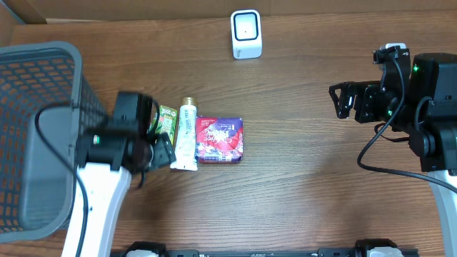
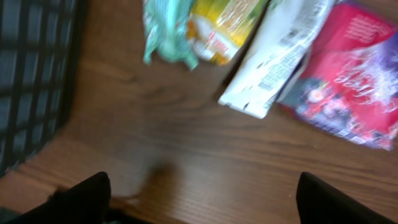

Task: Scan the item barcode
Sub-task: 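Lower the carton between the green pack and tube, open gripper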

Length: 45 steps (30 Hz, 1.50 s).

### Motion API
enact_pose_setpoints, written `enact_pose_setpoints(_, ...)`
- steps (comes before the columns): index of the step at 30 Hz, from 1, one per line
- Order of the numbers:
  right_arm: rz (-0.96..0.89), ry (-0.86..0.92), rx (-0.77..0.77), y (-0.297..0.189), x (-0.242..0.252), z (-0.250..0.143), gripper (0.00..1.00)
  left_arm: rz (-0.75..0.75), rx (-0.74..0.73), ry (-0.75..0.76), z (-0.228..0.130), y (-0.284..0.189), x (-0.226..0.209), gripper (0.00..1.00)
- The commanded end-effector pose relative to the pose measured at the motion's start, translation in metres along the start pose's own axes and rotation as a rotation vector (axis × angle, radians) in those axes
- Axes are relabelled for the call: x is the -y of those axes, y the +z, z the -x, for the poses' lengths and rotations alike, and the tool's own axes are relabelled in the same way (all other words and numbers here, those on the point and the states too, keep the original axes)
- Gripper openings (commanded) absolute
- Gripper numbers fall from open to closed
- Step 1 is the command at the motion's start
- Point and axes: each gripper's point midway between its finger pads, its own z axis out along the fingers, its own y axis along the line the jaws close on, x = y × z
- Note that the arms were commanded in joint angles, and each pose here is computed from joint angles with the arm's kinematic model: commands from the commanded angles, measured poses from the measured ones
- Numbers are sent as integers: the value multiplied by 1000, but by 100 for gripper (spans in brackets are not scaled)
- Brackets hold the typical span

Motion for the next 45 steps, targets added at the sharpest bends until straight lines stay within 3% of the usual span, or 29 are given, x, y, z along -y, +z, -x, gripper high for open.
enact_pose_setpoints(1,2,-12,39,-9,-4,11,100,31,52,-150,-15,-1,-30,94)
enact_pose_setpoints(6,2,-11,39,-9,-4,11,100,115,96,-199,-17,3,-69,100)
enact_pose_setpoints(17,2,-12,39,-9,-4,11,100,323,204,-98,33,8,-119,100)
enact_pose_setpoints(25,2,-12,39,-9,-4,11,100,379,161,44,70,43,-131,100)
enact_pose_setpoints(29,2,-12,39,-9,-4,11,100,320,148,78,82,63,-119,100)
enact_pose_setpoints(35,2,-11,39,-9,-4,11,100,83,215,237,98,64,-63,97)
enact_pose_setpoints(40,2,-12,39,-9,-4,11,100,-51,292,372,108,29,-12,100)
enact_pose_setpoints(45,2,-12,39,-9,-4,11,100,-201,347,398,115,-23,28,100)
